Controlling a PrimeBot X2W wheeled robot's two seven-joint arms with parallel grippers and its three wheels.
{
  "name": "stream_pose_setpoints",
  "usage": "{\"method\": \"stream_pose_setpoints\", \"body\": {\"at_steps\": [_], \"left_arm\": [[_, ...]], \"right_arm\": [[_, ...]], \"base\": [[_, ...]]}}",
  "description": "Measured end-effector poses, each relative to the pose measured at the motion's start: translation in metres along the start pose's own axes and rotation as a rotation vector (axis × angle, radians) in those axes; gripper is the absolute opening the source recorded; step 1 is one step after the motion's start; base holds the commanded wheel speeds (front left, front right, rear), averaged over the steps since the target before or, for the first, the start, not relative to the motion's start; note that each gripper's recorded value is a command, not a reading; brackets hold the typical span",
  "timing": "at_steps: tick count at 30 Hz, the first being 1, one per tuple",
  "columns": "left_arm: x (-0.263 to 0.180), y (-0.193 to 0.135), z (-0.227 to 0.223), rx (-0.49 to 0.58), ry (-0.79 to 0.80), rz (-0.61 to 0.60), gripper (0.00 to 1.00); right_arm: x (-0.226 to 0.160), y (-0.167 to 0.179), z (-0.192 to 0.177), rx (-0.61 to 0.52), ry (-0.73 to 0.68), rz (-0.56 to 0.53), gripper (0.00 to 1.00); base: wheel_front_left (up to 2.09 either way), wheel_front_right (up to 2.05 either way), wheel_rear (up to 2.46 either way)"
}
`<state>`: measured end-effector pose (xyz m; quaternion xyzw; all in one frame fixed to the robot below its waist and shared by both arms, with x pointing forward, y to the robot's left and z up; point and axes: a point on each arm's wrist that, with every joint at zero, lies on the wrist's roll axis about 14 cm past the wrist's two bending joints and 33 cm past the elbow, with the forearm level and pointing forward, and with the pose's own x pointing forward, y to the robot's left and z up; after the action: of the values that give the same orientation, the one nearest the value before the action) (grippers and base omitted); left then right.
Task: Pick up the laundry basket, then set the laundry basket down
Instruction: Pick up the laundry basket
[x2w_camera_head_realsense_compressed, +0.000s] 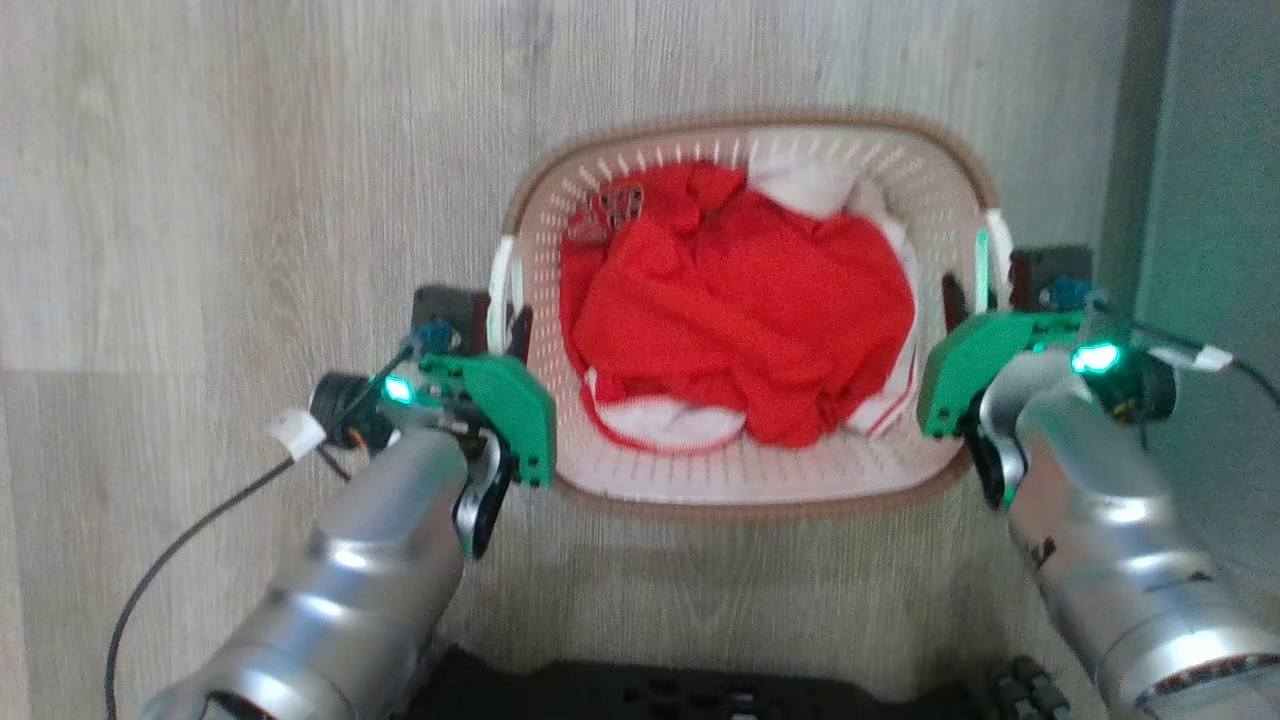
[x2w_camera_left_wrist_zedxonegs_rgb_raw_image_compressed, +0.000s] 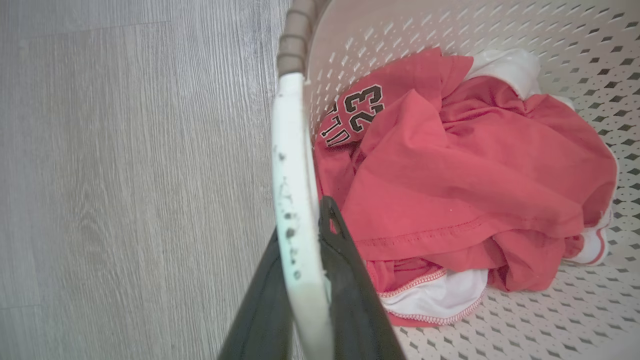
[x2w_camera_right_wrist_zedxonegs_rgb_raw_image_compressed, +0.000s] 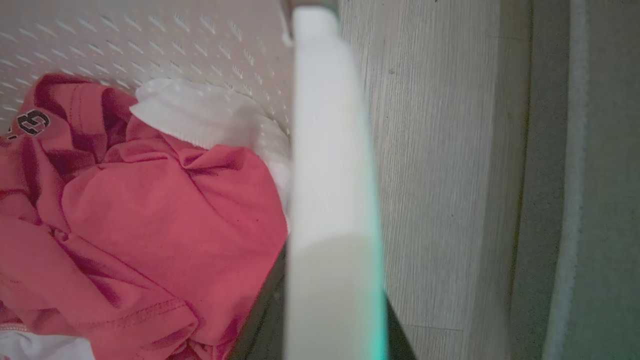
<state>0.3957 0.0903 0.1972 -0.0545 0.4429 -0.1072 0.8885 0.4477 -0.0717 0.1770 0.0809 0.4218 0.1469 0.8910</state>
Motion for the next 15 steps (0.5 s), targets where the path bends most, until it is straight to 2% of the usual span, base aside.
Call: {"method": "stream_pose_setpoints", "body": {"at_steps": [8,15], "left_arm": [[-0.04,-0.01,-0.018,-0.013,0.061,-0.018,0.0],[-0.067,-0.015,-0.022,-0.006,0.069,-0.019,0.0]], "right_arm": [[-0.044,0.016,-0.017,0.019,0.112,0.01,0.0],[-0.074,0.029,-0.014,0.025,0.118,0.021,0.0]], "base": [[0.0,0.0,0.0],[0.0,0.0,0.0]]}}
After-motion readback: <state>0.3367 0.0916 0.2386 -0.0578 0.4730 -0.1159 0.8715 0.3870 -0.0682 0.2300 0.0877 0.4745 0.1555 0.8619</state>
